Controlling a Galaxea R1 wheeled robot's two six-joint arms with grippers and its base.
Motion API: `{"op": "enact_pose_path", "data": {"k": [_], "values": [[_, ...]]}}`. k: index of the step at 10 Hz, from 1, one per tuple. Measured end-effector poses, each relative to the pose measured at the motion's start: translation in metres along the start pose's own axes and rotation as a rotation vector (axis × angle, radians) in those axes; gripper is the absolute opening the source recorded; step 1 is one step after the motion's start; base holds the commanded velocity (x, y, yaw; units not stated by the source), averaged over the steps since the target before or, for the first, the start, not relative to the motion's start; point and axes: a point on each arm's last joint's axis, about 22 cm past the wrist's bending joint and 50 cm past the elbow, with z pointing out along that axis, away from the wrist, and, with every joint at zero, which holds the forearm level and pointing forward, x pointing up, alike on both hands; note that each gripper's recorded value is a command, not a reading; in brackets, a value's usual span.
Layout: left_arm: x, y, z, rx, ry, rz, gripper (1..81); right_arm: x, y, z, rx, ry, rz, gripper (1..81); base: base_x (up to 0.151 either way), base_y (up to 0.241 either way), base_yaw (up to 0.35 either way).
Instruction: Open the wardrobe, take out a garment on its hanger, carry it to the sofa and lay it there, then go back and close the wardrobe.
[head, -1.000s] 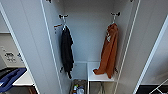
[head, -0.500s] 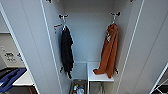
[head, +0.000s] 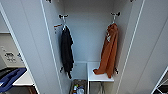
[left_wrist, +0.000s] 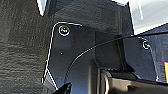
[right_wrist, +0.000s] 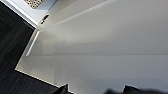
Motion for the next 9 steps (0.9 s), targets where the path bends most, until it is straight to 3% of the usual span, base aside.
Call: {"op": "enact_pose_path", "data": {"k": [2,4,6,8,9], "values": [[0.0,0.0,0.0,0.0,0.0,0.0,81.1,-0.008,-0.013,-0.005,0.118,0.012,0.038,81.1,0.0,0.0,0.0],[0.0,0.0,0.0,0.0,0.0,0.0,81.1,-0.028,-0.022,-0.004,0.244,-0.013,0.101,81.1,0.0,0.0,0.0],[0.0,0.0,0.0,0.001,-0.001,0.0,81.1,-0.052,-0.051,-0.008,0.43,-0.064,0.183,81.1,0.0,0.0,0.0],[0.0,0.0,0.0,0.0,0.0,0.0,81.1,-0.076,-0.086,-0.016,0.634,-0.117,0.304,81.1,0.0,0.0,0.0],[0.0,0.0,0.0,0.0,0.0,0.0,81.1,-0.094,-0.091,-0.012,0.688,-0.156,0.371,81.1,0.0,0.0,0.0]]}}
